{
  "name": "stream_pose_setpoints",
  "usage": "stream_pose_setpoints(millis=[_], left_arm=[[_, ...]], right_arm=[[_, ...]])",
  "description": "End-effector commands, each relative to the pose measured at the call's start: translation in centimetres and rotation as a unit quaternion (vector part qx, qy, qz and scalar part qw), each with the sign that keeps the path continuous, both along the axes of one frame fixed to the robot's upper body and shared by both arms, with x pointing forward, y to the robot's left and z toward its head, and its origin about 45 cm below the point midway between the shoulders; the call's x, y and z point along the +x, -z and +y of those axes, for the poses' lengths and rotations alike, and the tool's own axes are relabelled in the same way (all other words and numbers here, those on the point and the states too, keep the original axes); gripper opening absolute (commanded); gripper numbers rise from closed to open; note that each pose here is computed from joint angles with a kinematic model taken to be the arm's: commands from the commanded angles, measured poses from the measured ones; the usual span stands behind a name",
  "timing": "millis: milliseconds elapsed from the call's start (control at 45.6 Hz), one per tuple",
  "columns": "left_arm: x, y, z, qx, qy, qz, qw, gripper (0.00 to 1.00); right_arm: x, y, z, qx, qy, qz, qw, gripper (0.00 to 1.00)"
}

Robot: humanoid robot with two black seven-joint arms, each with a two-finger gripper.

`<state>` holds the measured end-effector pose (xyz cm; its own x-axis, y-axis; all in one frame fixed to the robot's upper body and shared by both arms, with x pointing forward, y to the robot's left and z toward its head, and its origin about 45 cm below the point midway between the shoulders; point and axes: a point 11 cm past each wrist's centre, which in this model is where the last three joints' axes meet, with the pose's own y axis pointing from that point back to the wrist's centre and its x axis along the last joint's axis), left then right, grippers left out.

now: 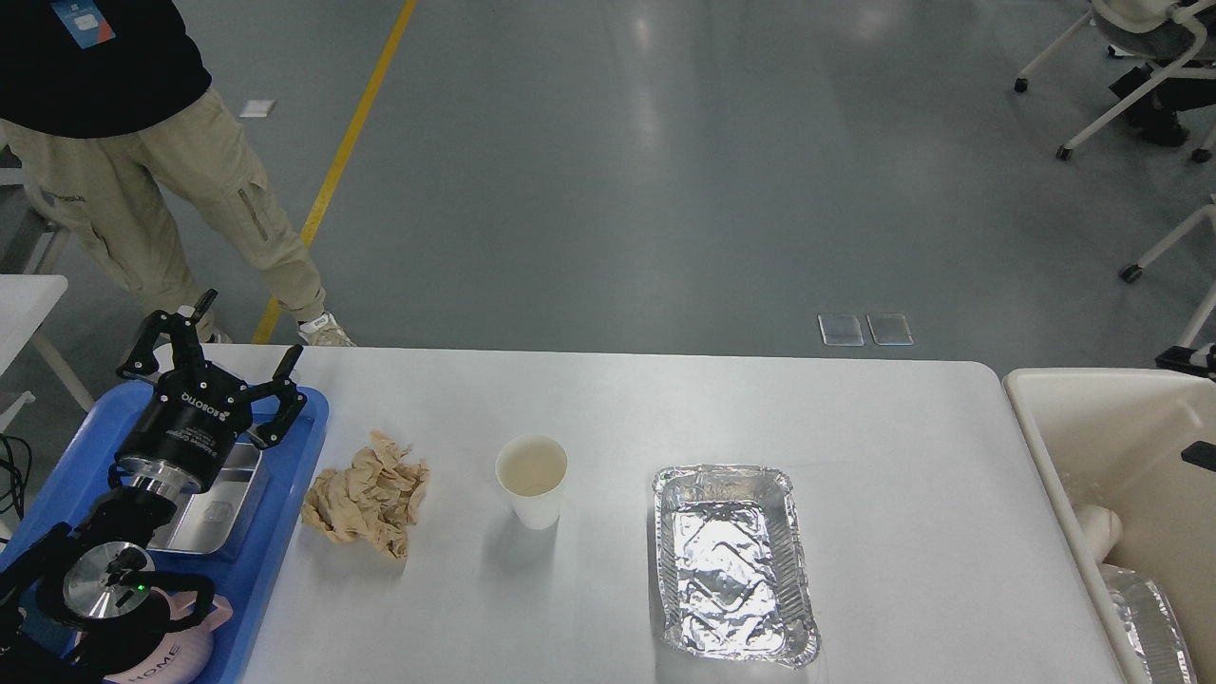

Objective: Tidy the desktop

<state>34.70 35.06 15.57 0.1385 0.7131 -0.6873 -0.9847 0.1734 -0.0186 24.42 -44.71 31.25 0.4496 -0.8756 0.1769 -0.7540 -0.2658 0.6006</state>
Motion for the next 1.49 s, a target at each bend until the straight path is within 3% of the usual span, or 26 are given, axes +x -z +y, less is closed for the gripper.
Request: stream_pose_setpoints(millis=[0, 153, 395, 877, 1184, 1469], left_arm=[[-0.1, 0.0, 0.1, -0.002, 0.0, -0.001, 1.0, 0.97], [-0.1, 0.0, 0.2, -0.002, -0.002, -0.002, 1.0, 0.97], [-0.2, 0.4, 0.4, 0.002, -0.005, 0.006, 1.0, 0.97], [-0.3, 0.5, 1.0, 0.011, -0.01, 0.009, 1.0, 0.97], [-0.4, 0.8, 1.3, 0.016, -0.013, 0.015, 1.0, 0.97], [-0.5, 1.5, 1.8, 0.025, -0.022, 0.029, 0.999, 0.97]], right_arm=[[-0.2, 0.2, 0.3, -0.002, -0.011, 0.005, 1.0, 1.0], [-0.2, 0.3, 0.7, -0.007, -0.02, 0.007, 1.0, 1.0], [-3.1, 6.4, 1.9, 0.02, -0.004, 0.113, 0.993, 1.0], [-7.1, 13.9, 6.6, 0.06, -0.009, 0.204, 0.977, 1.0], [-9.0, 17.5, 10.6, 0.111, 0.005, 0.239, 0.965, 1.0], [-8.9, 18.7, 14.5, 0.165, -0.005, 0.237, 0.957, 1.0]])
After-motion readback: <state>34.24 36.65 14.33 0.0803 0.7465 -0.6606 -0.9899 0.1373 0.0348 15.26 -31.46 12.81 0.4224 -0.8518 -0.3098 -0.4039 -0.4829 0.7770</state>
